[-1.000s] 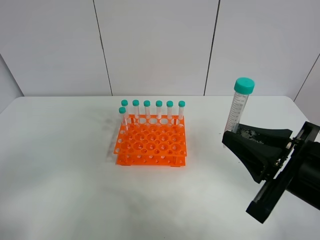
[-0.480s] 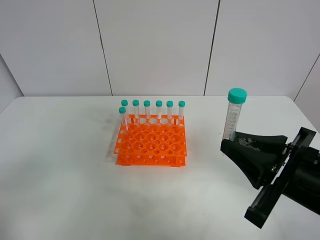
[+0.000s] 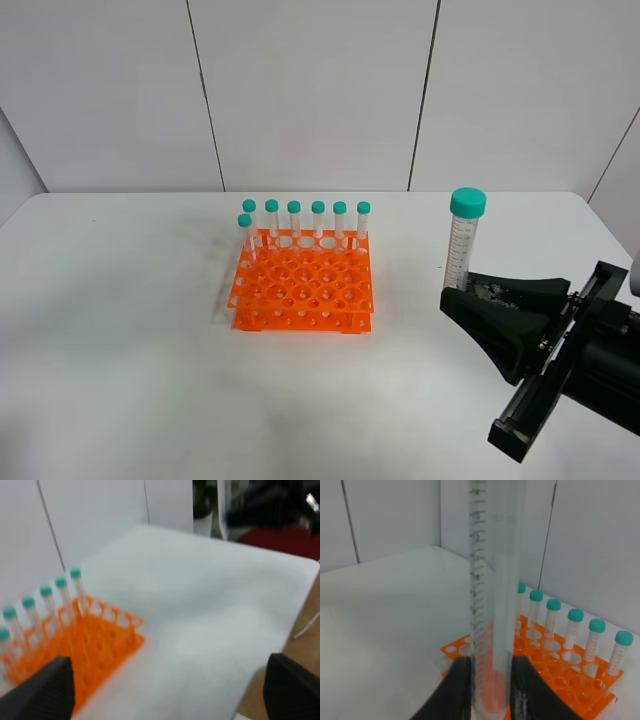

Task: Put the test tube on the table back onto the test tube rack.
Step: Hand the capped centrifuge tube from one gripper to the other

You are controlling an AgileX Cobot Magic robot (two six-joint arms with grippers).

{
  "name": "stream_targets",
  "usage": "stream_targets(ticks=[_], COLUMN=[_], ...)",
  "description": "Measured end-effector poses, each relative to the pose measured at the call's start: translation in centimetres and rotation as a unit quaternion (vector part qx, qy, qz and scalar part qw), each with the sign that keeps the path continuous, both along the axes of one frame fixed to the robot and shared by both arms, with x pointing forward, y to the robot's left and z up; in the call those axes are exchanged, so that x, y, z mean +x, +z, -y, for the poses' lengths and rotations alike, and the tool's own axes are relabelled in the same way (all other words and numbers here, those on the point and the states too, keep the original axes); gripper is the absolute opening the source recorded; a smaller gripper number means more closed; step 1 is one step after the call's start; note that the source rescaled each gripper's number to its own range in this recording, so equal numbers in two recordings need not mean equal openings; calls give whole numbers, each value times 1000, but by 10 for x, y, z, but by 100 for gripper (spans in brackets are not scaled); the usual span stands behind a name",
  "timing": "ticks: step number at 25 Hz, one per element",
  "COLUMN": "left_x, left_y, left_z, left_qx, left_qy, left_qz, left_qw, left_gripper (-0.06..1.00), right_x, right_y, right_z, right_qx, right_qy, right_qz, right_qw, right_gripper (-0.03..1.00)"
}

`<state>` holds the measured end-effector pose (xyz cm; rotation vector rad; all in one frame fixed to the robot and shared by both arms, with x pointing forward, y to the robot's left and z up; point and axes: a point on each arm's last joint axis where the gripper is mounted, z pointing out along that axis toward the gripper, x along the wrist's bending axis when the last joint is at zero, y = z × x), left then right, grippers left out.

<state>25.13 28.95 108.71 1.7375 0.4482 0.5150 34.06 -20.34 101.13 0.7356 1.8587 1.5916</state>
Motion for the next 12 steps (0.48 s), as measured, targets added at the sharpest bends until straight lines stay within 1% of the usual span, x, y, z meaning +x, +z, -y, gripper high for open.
stream_targets(ticks=[3,5,6,9,11,12], left_x=[13,25,32,51,64,70], left_y=[9,16,18,23,19,17], left_z=[24,45,56,87,106,116], left_qx=[-6,-26,-30,-48,-46,-39], left_qy=[-11,-18,-20,-22,-21,-22], left_qz=[6,9,12,43,47,44], left_qw=[1000,999,999,998,998,998], left_gripper=[86,86,86,86,86,86], right_x=[0,0,0,0,0,0], right_y=[0,0,0,0,0,0], right_z=[0,0,0,0,0,0], right_qx=[0,0,0,0,0,0], right_qy=[0,0,0,0,0,0], right_qz=[0,0,0,0,0,0], right_qw=[1000,1000,1000,1000,1000,1000], right_gripper=[0,0,0,0,0,0])
